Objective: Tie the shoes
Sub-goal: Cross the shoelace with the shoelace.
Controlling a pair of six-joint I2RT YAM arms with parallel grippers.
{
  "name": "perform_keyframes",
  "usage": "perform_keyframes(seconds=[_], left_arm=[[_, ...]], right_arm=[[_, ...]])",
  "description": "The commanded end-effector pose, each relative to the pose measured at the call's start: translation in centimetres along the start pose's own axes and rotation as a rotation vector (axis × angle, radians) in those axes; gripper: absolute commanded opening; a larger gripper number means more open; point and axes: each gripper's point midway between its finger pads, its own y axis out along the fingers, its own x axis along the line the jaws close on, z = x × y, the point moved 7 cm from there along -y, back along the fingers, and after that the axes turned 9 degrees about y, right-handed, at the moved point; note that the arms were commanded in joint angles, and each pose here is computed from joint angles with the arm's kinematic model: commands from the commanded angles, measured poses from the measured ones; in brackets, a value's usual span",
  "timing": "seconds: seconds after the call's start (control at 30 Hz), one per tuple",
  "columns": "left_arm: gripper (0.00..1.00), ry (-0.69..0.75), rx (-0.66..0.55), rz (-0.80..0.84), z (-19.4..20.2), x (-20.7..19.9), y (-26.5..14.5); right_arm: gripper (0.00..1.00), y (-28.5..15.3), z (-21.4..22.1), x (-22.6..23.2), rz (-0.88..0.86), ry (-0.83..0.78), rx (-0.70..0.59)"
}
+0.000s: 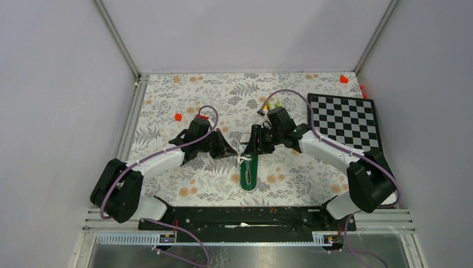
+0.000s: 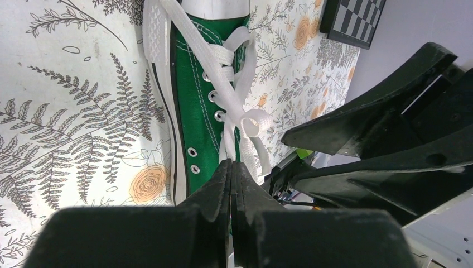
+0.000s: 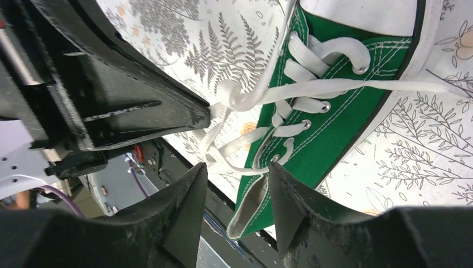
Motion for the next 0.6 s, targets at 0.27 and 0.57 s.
perform_keyframes(seconds=[0.27, 0.57], left_arm=[[0.00, 0.060, -0.032, 0.066, -1.0, -1.8, -0.5], [0.00, 0.068, -0.031, 0.073, -0.8, -1.8, -0.7]], right_arm=[[0.61, 1.5, -1.2, 2.1, 0.067, -0.099, 0.015], [0.38, 3.6, -3.0, 2.3, 0.110, -0.099, 0.027]])
